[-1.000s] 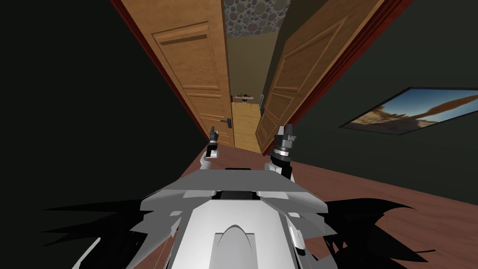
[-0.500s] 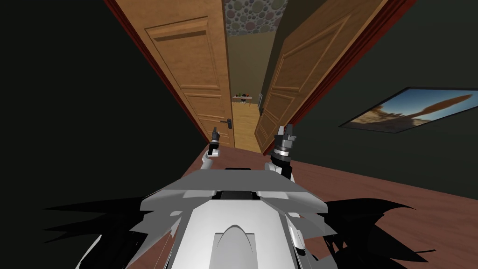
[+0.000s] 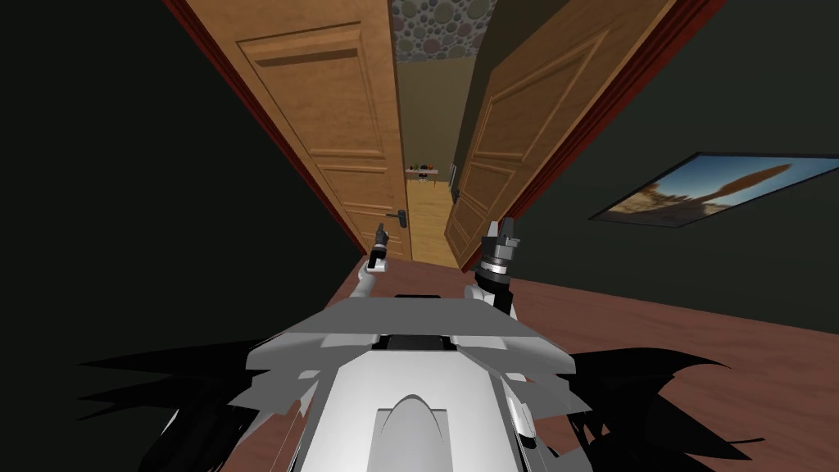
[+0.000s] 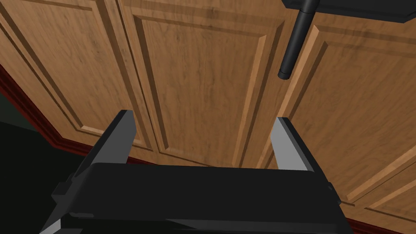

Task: Push the door open

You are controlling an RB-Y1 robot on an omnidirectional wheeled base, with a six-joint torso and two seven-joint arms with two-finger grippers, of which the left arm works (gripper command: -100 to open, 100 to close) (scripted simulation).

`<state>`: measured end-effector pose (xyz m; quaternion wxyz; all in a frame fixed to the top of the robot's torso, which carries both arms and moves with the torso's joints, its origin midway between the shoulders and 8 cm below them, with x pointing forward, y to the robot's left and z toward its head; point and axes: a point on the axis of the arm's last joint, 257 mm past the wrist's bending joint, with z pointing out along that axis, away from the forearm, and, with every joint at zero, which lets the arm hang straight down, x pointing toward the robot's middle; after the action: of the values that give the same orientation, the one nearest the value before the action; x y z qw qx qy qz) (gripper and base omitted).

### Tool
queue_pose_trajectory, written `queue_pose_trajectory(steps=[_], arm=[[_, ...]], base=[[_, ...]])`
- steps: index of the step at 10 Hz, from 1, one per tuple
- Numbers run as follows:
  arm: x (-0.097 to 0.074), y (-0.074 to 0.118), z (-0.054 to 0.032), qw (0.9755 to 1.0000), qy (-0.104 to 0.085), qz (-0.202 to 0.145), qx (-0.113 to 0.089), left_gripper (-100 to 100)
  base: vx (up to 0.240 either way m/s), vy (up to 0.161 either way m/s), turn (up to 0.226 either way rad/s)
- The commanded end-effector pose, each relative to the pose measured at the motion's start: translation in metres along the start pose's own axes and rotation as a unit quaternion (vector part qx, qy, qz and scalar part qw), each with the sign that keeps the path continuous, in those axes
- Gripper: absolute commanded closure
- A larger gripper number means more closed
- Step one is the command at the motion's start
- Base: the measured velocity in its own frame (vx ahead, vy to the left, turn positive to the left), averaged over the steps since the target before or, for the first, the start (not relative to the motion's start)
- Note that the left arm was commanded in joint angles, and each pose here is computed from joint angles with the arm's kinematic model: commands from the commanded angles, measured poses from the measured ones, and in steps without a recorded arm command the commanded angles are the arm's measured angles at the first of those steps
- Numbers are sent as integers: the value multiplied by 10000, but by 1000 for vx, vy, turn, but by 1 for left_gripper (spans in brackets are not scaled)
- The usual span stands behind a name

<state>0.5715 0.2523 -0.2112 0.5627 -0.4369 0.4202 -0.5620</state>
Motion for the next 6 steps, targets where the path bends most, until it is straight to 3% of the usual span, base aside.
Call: queue_pose_trajectory(steps=[1,2,3,4,6], arm=[[26,91,11,9999,7,7,-106,-100],[56,137,69,9999,26,14,-170,-100],[52,178,53,9998,23,15,-216,-100],[83,223,108,9996,42,21,-280,-100],[108,339,126,9991,55,27,-423,-100]], base=[[48,82,-46],[43,68,-75],[25,49,-39],[26,56,-73],[30,62,-58]])
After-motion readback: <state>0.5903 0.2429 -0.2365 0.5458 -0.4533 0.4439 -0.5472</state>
